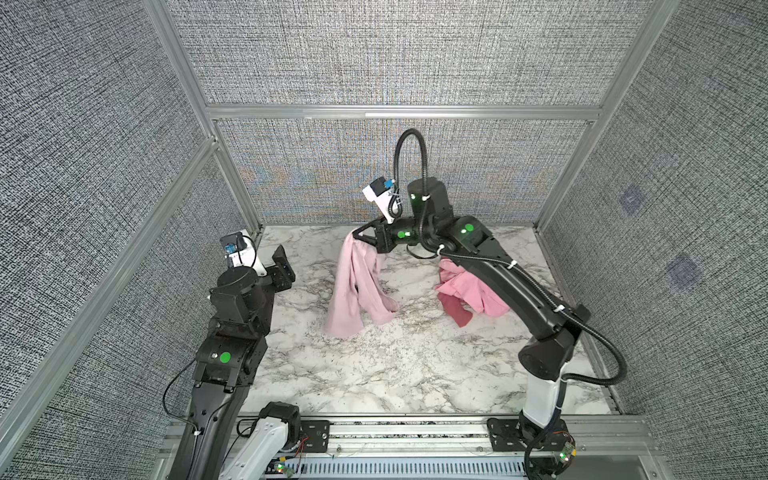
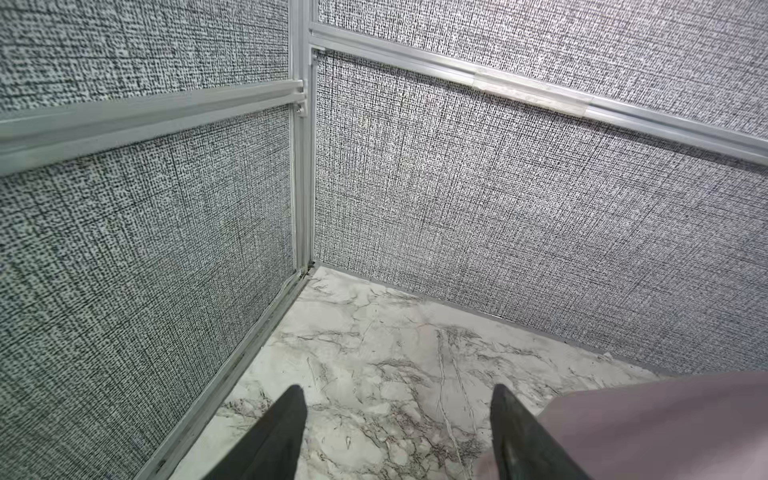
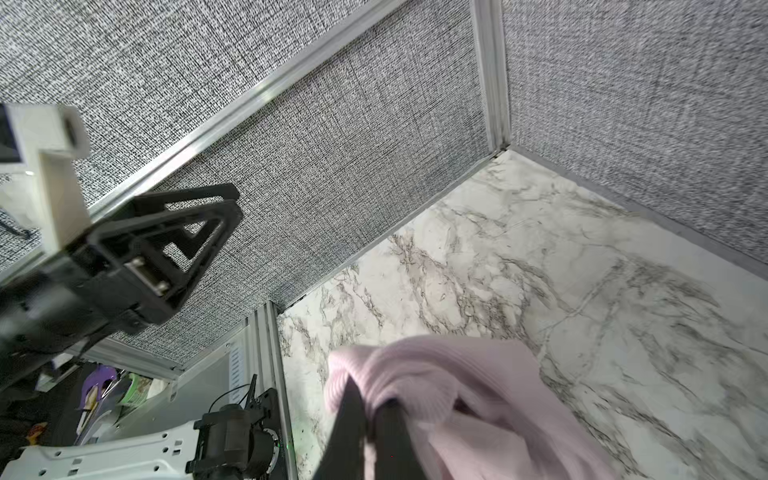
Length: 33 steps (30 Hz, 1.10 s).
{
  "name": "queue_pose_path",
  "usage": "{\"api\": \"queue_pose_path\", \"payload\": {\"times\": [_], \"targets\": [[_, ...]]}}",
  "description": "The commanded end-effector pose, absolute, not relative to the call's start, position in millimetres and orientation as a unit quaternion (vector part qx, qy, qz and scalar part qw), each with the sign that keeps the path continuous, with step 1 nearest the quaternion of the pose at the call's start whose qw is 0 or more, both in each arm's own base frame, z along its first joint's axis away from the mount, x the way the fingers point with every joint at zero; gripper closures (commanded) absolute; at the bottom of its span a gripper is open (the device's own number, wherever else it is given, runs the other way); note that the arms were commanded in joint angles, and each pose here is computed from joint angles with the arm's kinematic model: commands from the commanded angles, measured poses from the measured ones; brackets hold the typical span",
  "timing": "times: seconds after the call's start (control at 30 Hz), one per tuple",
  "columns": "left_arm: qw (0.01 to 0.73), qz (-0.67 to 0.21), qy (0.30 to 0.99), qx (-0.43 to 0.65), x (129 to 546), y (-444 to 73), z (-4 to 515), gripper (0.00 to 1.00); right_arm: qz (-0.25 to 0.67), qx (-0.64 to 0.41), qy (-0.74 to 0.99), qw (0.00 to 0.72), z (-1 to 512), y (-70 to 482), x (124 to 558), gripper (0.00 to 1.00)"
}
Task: Pick out a specific cloth from the pile
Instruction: 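Carry the lilac cloth toward the left gripper and lower it onto the table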
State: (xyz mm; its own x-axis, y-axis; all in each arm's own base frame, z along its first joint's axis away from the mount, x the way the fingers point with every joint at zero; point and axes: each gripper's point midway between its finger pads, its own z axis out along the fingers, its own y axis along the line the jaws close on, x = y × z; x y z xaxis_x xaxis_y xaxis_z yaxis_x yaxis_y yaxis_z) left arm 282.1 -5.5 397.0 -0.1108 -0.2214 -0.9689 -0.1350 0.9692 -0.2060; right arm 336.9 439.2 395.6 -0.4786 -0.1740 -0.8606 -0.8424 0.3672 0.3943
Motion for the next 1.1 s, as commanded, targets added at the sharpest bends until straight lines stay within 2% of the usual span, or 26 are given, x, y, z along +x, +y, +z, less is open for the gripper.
{"api": "queue_pose_path", "payload": {"times": [0.0,0.17,0.47,0.5,0.53,0.63,0.73,0.87,1.07], "targets": [[0.660,-0.020,0.741,-0.121,279.4,-0.8,401.8,0.27,0.469,-0.364,0.715,0.370,390.0,468.3,336.2,1.00],[0.657,-0.010,0.744,-0.118,279.5,1.4,398.9,0.26,0.486,-0.376,0.714,0.335,352.3,511.8,340.4,1.00],[0.658,-0.015,0.745,-0.111,281.4,-1.5,393.5,0.22,0.476,-0.351,0.750,0.295,231.1,589.1,355.8,1.00],[0.656,-0.017,0.747,-0.108,282.4,-2.9,392.5,0.22,0.475,-0.345,0.754,0.293,222.3,593.4,357.3,0.96],[0.655,-0.019,0.748,-0.106,283.4,-4.1,391.5,0.22,0.470,-0.341,0.760,0.292,211.9,596.7,358.2,0.84],[0.653,-0.023,0.750,-0.103,285.8,-6.4,389.1,0.21,0.453,-0.341,0.772,0.288,196.5,595.7,358.0,0.59],[0.649,-0.028,0.754,-0.098,288.6,-9.6,384.2,0.21,0.431,-0.340,0.779,0.302,196.9,584.2,358.2,0.43],[0.637,-0.047,0.765,-0.079,297.1,-21.1,368.6,0.20,0.401,-0.336,0.783,0.337,211.9,556.1,359.6,0.30],[0.607,-0.077,0.790,-0.046,311.3,-40.8,343.5,0.20,0.381,-0.298,0.796,0.364,226.2,504.0,368.0,0.28]]}}
